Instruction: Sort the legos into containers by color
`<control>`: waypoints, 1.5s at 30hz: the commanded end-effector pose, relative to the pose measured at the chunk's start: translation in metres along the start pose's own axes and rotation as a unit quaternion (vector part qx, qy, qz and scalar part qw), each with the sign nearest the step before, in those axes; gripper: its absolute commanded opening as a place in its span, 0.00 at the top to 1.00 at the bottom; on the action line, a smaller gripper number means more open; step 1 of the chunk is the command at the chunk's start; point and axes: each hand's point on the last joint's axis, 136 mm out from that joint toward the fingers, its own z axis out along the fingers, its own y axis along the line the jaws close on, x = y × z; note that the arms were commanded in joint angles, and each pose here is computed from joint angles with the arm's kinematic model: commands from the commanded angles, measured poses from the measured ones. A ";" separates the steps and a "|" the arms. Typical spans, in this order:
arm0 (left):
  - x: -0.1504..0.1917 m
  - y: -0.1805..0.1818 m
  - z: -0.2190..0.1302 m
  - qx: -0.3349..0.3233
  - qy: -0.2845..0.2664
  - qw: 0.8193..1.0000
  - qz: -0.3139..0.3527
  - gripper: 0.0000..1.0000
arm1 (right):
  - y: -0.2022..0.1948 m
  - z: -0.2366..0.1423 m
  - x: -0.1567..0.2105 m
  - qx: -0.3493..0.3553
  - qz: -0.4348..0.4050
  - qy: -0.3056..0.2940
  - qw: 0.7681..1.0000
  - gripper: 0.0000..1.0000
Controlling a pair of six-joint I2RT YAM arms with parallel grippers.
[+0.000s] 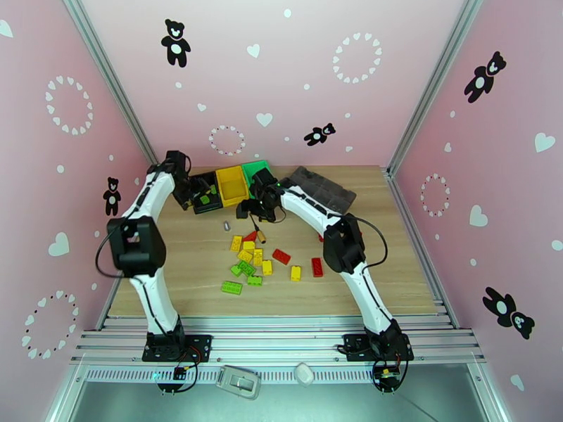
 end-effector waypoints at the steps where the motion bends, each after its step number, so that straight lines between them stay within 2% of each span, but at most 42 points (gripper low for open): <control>1: 0.024 0.000 -0.017 0.002 -0.014 1.000 0.027 0.26 | 0.020 -0.036 0.011 0.001 -0.034 -0.019 0.999 0.09; 12: 0.150 0.039 -0.014 -0.030 0.054 0.995 0.080 0.30 | 0.000 -0.042 0.073 0.047 -0.046 0.003 0.998 0.10; 20: 0.237 0.054 -0.004 -0.020 0.102 0.982 0.158 0.27 | -0.028 -0.053 0.116 0.073 -0.031 0.006 0.997 0.08; 22: 0.253 0.064 0.000 -0.028 0.115 0.979 0.167 0.30 | -0.034 -0.058 0.124 0.075 -0.026 0.005 0.997 0.08; 25: 0.273 0.085 0.000 -0.042 0.129 0.976 0.168 0.29 | -0.039 -0.064 0.135 0.080 -0.027 0.006 0.996 0.07; 30: 0.302 0.094 -0.004 -0.042 0.135 0.972 0.190 0.21 | -0.043 -0.069 0.147 0.087 -0.024 0.000 0.996 0.03; 37: 0.316 0.102 0.005 -0.072 0.130 0.963 0.226 0.17 | -0.038 -0.065 0.153 0.080 -0.019 -0.004 0.997 0.01; 38: 0.316 0.104 0.008 -0.079 0.129 0.961 0.230 0.04 | -0.036 -0.065 0.153 0.079 -0.021 -0.004 0.997 0.01; 39: 0.318 0.106 0.010 -0.083 0.129 0.960 0.233 0.02 | -0.035 -0.066 0.154 0.079 -0.022 -0.004 0.997 0.01; 45: 0.330 0.109 0.021 -0.093 0.131 0.951 0.265 0.02 | -0.035 -0.068 0.153 0.081 -0.021 -0.011 0.996 0.01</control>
